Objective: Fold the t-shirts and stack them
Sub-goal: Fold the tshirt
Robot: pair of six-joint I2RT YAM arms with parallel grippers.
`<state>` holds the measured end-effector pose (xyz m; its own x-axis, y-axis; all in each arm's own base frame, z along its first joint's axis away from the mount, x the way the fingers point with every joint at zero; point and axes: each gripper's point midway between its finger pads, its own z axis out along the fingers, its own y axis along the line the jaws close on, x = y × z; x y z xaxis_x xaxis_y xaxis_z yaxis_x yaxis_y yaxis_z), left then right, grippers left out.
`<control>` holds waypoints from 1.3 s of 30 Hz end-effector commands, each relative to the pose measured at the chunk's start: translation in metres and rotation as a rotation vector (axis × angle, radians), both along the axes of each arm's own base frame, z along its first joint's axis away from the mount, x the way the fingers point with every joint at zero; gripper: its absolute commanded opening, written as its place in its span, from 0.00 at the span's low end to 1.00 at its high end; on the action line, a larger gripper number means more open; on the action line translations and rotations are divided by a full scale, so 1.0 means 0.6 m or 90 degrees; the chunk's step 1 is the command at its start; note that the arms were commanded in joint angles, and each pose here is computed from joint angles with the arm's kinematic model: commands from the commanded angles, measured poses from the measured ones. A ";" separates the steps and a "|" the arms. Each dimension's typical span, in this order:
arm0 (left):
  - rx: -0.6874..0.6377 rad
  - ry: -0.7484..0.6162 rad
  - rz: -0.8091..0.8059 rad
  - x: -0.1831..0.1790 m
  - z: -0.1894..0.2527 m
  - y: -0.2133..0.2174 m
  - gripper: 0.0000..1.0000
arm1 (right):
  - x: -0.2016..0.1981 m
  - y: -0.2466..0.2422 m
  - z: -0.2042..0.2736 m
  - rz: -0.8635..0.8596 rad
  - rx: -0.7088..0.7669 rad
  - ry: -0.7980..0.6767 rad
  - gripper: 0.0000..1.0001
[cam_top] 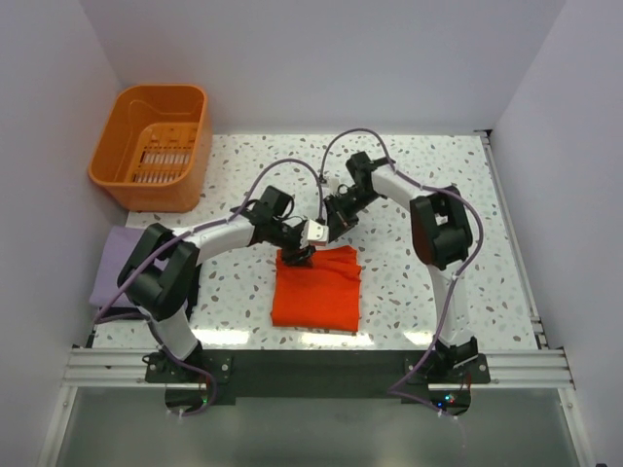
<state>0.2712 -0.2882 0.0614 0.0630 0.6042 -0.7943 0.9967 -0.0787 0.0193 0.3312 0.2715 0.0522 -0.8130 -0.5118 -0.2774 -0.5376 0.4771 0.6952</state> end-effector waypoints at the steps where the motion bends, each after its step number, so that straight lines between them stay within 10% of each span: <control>1: -0.034 -0.037 -0.007 0.025 0.026 -0.031 0.51 | -0.015 0.036 0.025 0.002 0.049 0.018 0.08; 12: -0.003 0.004 -0.032 0.004 -0.009 -0.033 0.39 | -0.053 0.052 -0.007 0.017 0.053 0.089 0.08; 21: -0.027 -0.038 -0.031 0.010 0.026 -0.039 0.00 | -0.078 0.057 -0.071 0.040 0.025 0.134 0.08; 39: -0.047 -0.212 0.022 0.056 0.084 -0.027 0.00 | -0.111 0.041 -0.109 0.092 0.027 0.190 0.09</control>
